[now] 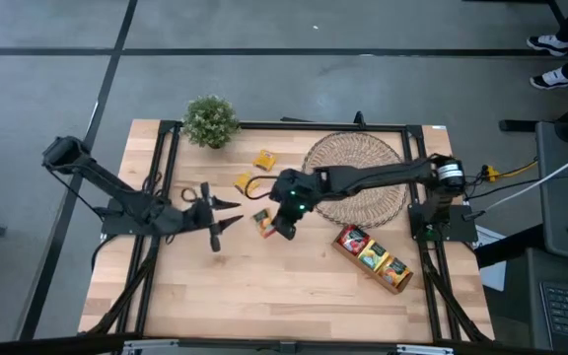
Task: Pick & Place Tea
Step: Put the bottom orange tea bag into the right slot of the wooden organizer
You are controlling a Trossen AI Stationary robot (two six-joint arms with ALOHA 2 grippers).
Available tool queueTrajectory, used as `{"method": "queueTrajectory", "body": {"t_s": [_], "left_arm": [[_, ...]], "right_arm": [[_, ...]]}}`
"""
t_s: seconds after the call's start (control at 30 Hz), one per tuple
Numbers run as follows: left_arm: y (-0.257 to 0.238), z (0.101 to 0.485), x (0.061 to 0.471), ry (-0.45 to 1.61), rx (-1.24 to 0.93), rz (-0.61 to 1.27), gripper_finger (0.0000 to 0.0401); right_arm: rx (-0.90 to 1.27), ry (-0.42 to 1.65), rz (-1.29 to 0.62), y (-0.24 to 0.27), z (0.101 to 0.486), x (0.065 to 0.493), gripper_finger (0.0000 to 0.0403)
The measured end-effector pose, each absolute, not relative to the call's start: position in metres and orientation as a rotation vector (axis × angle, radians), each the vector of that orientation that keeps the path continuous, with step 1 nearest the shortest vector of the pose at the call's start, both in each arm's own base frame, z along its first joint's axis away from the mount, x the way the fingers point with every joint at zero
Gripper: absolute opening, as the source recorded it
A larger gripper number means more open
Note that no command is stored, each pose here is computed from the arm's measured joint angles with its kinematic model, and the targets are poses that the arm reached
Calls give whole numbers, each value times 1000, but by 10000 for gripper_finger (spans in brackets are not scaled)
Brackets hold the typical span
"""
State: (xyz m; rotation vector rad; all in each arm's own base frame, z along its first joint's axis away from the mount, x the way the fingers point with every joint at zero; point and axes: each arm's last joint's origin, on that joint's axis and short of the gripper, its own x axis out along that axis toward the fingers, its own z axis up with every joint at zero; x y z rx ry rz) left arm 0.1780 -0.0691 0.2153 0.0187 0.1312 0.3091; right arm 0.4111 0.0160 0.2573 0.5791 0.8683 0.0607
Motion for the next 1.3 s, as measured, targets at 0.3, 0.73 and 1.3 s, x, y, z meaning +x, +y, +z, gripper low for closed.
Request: {"method": "queueTrajectory", "body": {"t_s": [0.3, 0.73, 1.3], "left_arm": [[-40, 252, 203, 286, -110, 174, 136], [15, 283, 214, 242, -353, 115, 137], [26, 280, 236, 154, -306, 90, 137]], "right_arm": [[347, 842, -244, 33, 297, 371, 2], [-23, 728, -472, 51, 305, 366, 2], [-94, 584, -465, 52, 317, 376, 2]]}}
